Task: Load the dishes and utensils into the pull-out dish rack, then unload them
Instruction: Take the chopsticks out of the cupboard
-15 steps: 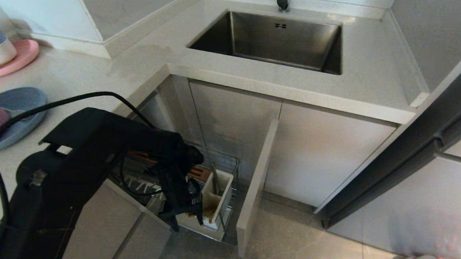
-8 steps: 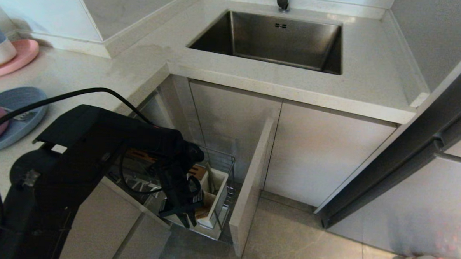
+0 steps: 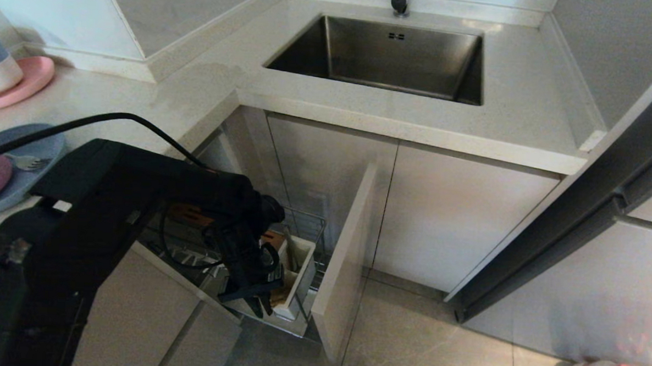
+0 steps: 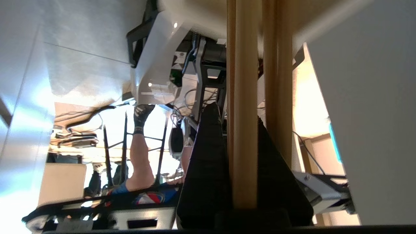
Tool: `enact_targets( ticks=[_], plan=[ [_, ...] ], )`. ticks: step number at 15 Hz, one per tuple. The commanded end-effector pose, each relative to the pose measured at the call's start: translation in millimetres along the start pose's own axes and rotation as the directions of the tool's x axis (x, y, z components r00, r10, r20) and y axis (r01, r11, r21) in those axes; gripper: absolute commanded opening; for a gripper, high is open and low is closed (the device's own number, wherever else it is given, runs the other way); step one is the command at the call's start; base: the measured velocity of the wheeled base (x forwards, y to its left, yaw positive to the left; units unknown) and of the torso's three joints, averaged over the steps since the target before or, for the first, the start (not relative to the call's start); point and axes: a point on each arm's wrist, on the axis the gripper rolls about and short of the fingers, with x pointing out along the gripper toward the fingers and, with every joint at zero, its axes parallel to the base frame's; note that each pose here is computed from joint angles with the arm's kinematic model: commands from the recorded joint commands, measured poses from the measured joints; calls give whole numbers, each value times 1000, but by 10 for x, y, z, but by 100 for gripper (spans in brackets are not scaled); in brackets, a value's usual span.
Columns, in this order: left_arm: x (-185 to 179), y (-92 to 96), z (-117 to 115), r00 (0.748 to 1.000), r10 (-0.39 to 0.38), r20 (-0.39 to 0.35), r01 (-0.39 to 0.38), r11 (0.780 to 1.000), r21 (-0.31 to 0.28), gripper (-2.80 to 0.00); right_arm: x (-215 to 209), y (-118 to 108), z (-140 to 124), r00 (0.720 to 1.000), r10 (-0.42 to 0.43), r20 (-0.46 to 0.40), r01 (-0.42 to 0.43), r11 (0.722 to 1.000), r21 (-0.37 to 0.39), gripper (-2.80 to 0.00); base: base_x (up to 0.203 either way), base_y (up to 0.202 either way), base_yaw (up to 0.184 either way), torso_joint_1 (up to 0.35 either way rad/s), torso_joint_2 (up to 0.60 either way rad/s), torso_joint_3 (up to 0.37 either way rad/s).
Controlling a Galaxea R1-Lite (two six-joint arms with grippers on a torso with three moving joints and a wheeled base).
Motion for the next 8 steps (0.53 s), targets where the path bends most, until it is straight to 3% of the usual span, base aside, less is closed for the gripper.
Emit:
enact_targets(
  ticks=[1, 8],
  plan=[
    [-193, -3, -72, 999, -14, 37, 14, 1000, 6, -280, 0, 0, 0, 1000, 0, 0, 0, 1000, 0, -280, 0, 0, 0, 0, 0, 0],
    [-513, -3, -269, 995, -41, 92, 38, 999, 29, -280, 1, 0, 1, 1000, 0, -1, 0, 1000, 0, -280, 0, 0, 0, 0, 0, 0]
  ],
)
